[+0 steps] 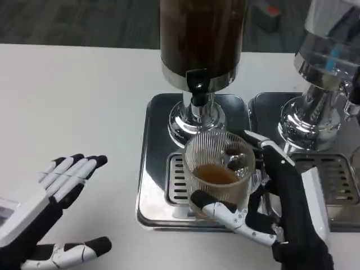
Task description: Grasp the cup under the faucet to collect the drink, then remove the cup.
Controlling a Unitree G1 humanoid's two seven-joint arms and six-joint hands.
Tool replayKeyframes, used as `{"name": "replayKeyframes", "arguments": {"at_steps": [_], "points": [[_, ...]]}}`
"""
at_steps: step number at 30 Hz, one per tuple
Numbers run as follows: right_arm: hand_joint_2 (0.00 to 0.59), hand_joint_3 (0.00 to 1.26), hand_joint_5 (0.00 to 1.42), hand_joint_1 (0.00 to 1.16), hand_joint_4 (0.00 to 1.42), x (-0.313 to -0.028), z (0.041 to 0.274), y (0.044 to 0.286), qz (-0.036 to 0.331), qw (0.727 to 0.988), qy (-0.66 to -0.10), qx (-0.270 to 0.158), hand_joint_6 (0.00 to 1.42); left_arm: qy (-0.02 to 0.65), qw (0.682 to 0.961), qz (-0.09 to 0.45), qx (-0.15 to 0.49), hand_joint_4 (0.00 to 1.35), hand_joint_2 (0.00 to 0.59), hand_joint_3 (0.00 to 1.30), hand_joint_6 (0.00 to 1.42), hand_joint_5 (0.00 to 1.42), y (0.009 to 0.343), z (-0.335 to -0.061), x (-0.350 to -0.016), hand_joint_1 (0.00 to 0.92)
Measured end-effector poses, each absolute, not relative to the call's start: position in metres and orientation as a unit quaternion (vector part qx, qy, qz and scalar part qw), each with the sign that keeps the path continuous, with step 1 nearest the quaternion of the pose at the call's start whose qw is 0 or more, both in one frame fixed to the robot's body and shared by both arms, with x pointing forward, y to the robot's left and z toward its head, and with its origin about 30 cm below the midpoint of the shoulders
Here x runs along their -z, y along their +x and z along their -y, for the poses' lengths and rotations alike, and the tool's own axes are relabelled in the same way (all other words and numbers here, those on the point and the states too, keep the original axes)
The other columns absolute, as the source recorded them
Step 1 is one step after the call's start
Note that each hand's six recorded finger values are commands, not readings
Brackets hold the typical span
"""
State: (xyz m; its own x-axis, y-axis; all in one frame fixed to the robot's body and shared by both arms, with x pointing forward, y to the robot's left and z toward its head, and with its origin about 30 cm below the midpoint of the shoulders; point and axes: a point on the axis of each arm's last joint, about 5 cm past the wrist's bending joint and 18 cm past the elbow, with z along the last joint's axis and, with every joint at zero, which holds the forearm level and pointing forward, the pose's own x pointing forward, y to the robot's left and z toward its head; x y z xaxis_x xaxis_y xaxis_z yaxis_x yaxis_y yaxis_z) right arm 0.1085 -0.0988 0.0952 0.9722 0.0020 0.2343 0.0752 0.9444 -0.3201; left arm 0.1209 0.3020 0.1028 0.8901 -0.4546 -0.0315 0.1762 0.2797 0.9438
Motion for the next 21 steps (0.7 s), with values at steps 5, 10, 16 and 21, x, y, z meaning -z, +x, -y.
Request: {"name": "replayKeyframes", "arguments": {"at_steps": [5, 10, 16, 21], "points": [[0.234, 0.41, 0.82, 0.97, 0.6, -0.101, 0.1, 0.101, 0.12, 0.979, -0.164, 0.002, 1.2, 0.574, 0.784, 0.133, 0.194, 0.0, 0.165, 0.0, 0.0, 0.0, 0.112, -0.299, -0.104, 0.0], [0.238, 0.41, 0.83, 0.97, 0.61, -0.102, 0.101, 0.095, 0.116, 0.98, -0.162, 0.0, 1.22, 0.576, 0.788, 0.122, 0.18, 0.0, 0.165, 0.0, 0.0, 0.0, 0.106, -0.297, -0.101, 0.0], [0.243, 0.41, 0.83, 0.96, 0.61, -0.102, 0.101, 0.094, 0.112, 0.98, -0.163, 0.0, 1.22, 0.582, 0.789, 0.115, 0.161, 0.0, 0.165, 0.0, 0.0, 0.0, 0.105, -0.3, -0.103, 0.0], [0.244, 0.42, 0.83, 0.96, 0.61, -0.102, 0.101, 0.094, 0.112, 0.98, -0.163, 0.0, 1.22, 0.582, 0.79, 0.112, 0.159, 0.0, 0.165, 0.0, 0.0, 0.0, 0.105, -0.3, -0.102, 0.0]]}}
